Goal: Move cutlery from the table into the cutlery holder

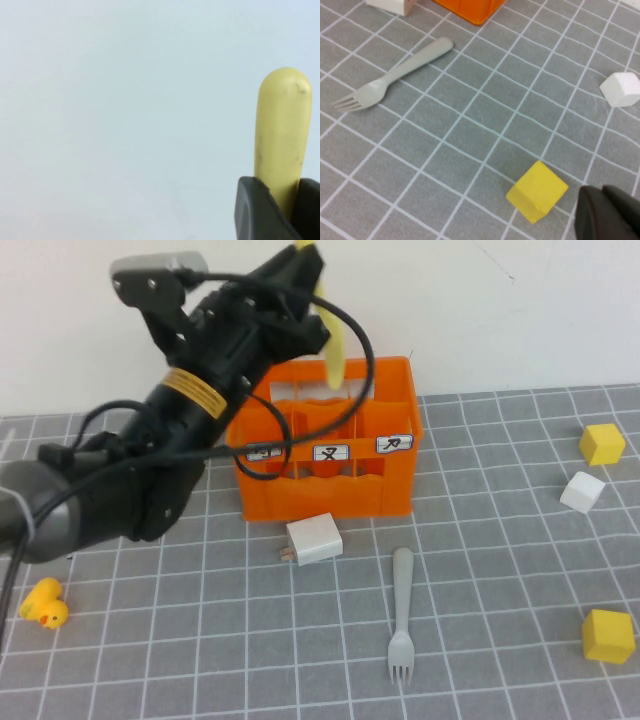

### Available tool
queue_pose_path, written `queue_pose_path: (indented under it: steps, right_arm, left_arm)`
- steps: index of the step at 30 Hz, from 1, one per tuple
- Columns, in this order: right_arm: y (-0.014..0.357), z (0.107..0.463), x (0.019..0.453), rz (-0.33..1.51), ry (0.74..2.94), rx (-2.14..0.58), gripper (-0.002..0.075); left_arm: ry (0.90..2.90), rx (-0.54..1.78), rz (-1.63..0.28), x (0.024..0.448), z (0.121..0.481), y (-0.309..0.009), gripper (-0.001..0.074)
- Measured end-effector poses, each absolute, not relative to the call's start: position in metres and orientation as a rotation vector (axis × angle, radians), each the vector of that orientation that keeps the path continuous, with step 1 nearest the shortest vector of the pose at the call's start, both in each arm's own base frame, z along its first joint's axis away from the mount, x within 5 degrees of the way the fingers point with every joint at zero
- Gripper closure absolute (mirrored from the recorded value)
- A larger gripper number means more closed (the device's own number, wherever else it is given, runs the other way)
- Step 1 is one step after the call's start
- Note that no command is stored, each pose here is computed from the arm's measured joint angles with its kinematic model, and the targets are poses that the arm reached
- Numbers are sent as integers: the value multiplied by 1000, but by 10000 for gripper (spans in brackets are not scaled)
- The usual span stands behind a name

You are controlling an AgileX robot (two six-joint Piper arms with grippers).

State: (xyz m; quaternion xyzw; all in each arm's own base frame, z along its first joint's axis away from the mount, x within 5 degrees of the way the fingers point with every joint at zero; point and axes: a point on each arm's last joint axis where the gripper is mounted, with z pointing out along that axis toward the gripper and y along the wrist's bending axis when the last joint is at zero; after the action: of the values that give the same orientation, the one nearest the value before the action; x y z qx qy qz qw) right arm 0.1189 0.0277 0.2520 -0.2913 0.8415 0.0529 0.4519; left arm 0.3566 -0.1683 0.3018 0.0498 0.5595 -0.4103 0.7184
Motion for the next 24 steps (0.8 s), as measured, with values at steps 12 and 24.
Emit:
queue_pose_path:
  steps: [12,24]
  right_arm:
    - [28,252,119,128,2077,-718,729]
    - [27,252,119,127,2077,-717,729]
  left_arm:
    - [1306,80,-1059,366,252,-191,611]
    - [1332,33,-1076,383,229,-208,619]
